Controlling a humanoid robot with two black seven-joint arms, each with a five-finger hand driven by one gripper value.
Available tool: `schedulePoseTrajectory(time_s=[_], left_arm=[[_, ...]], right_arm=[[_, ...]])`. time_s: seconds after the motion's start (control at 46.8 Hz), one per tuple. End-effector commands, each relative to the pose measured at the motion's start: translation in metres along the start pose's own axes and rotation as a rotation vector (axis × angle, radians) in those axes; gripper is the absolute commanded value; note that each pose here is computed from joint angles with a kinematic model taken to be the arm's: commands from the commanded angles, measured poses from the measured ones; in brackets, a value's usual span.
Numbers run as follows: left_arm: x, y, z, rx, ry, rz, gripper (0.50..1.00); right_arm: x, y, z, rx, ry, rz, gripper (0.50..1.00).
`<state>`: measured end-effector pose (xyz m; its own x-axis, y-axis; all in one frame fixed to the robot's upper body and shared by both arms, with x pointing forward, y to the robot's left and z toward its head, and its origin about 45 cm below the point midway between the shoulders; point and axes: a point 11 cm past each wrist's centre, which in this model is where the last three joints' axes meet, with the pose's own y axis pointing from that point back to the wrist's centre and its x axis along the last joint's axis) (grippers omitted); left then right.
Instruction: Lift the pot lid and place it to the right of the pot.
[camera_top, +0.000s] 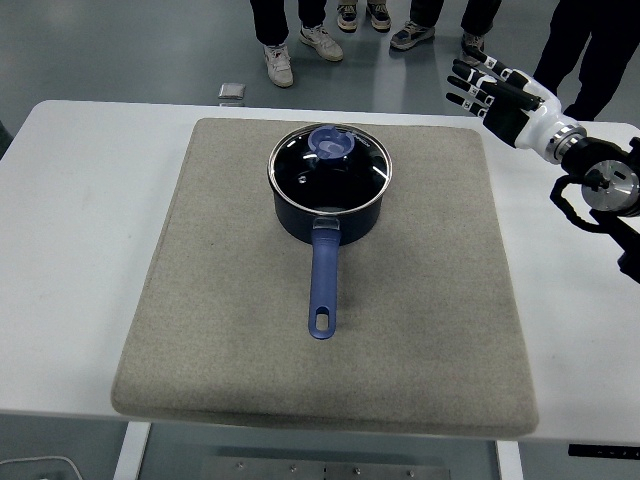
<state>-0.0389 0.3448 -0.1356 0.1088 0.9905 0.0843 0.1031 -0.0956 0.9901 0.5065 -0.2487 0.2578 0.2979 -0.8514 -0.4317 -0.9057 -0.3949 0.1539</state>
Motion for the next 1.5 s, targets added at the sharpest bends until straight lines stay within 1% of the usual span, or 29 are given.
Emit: schedulePoseTrajectory(time_s=[0.0, 0.363, 0.449, 1.175, 1.474], left_arm=[[0.001, 0.0, 0.0, -0.001, 0.0, 0.002, 1.0], [0.003, 0.0, 0.0, -0.001, 0.001, 0.011, 1.0], [0.002, 0.0, 0.0, 0.001, 0.001, 0.009, 1.0], [0.002, 0.0, 0.0, -0.001, 0.001, 0.009, 1.0], [0.002, 0.0, 0.0, -0.001, 0.001, 0.009, 1.0]], right_arm=[[0.0, 0.0, -0.001, 0.001, 0.002, 0.002, 0.911], [0.001, 0.0, -0.001, 0.003, 0.003, 0.007, 0.911], [-0.002, -0.001, -0.001, 0.004, 0.003, -0.003, 0.911], [-0.004, 0.001, -0.004, 0.005, 0.032, -0.038, 0.911], [-0.01, -0.002, 0.0, -0.024, 0.126, -0.053, 0.911]])
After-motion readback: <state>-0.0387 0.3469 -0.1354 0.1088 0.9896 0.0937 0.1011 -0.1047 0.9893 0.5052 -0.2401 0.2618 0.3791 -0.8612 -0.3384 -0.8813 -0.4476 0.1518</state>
